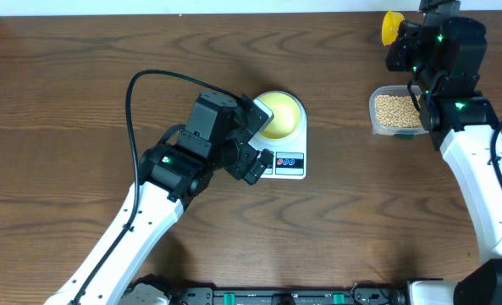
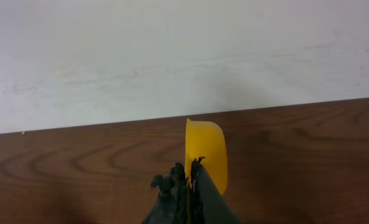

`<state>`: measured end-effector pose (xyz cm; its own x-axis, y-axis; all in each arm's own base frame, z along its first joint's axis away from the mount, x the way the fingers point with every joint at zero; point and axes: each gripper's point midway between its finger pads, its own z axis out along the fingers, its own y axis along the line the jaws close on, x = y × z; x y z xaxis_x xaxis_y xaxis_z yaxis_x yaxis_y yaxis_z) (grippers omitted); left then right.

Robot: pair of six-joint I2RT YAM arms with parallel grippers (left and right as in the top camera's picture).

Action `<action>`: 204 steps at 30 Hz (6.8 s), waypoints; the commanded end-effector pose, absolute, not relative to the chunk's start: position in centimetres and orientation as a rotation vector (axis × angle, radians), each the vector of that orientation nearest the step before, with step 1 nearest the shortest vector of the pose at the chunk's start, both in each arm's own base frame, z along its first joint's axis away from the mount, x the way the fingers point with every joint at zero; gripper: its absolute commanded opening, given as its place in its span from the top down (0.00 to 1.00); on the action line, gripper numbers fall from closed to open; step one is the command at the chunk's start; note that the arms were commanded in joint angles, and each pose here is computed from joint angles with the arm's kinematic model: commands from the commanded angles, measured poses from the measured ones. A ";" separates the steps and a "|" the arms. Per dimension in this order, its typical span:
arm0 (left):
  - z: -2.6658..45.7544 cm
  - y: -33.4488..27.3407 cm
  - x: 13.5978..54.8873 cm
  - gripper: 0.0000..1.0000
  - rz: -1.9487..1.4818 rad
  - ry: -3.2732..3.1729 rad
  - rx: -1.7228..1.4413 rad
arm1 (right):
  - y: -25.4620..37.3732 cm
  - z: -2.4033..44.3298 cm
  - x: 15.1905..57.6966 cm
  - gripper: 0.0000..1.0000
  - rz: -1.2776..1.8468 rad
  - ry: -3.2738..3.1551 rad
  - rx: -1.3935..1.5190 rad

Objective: Scoop item into bowl and weigh 50g on scale
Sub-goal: 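Withdraw the left gripper to the left of the scale, then lower the yellow scoop with the right gripper into the soybean tub, then drag the scoop through the soybeans with the right gripper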

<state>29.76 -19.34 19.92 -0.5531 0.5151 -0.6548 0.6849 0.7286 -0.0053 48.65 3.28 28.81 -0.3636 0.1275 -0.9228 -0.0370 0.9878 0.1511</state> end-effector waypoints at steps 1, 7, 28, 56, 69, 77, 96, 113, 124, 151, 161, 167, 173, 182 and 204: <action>19.9 -18.9 29.8 0.00 -0.320 2.285 0.906 | 2.9 28.9 48.9 0.99 0.146 1.933 0.062; 19.9 -19.3 29.6 0.00 -0.339 2.269 0.941 | 2.9 28.9 48.9 0.99 0.146 1.937 0.063; 19.4 -17.1 30.6 0.00 -0.397 2.247 0.996 | 2.9 29.2 49.0 0.99 0.148 1.921 0.062; 18.7 -18.4 32.6 0.00 -0.605 2.243 0.905 | 2.9 29.4 49.1 0.99 0.148 1.913 0.062; 18.8 -17.7 31.2 0.00 -0.580 2.270 0.938 | 2.9 29.5 49.1 0.99 0.148 1.909 0.062; 20.6 -16.3 30.8 0.00 -0.466 2.233 0.919 | 2.9 29.5 49.1 0.99 0.148 1.910 0.062; 20.8 -16.2 30.9 0.02 -0.461 2.229 0.917 | 3.0 29.1 49.0 0.99 0.148 1.928 0.062; 20.8 -16.2 30.9 0.02 -0.461 2.229 0.917 | 5.2 27.9 46.4 0.99 0.299 2.090 -0.162; 20.8 -16.2 30.9 0.02 -0.461 2.229 0.917 | 3.1 29.7 45.3 0.99 0.189 2.149 -0.181; 20.8 -16.2 30.9 0.02 -0.461 2.229 0.917 | -3.9 20.2 44.2 0.99 0.047 2.523 0.048; 20.8 -16.2 30.9 0.02 -0.461 2.229 0.917 | -5.8 18.6 43.9 0.99 -0.088 2.576 0.093; 20.8 -16.2 30.9 0.02 -0.461 2.229 0.917 | -6.9 18.4 43.3 0.99 -0.175 2.599 0.103; 20.8 -16.2 30.9 0.02 -0.461 2.229 0.917 | -6.9 18.4 43.4 0.99 -0.174 2.594 0.103; 20.8 -16.2 30.9 0.02 -0.461 2.229 0.917 | -6.9 17.3 44.2 0.99 -0.173 2.601 0.103; 20.8 -16.2 30.9 0.02 -0.461 2.229 0.917 | -6.8 13.6 44.2 0.99 -0.151 2.688 0.098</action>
<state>30.92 -16.53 20.95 -0.5278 0.4727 -0.7057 0.7208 0.6888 -0.0778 44.48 -6.53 14.46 -0.8862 0.0509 -0.4605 0.1003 0.9914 -0.0834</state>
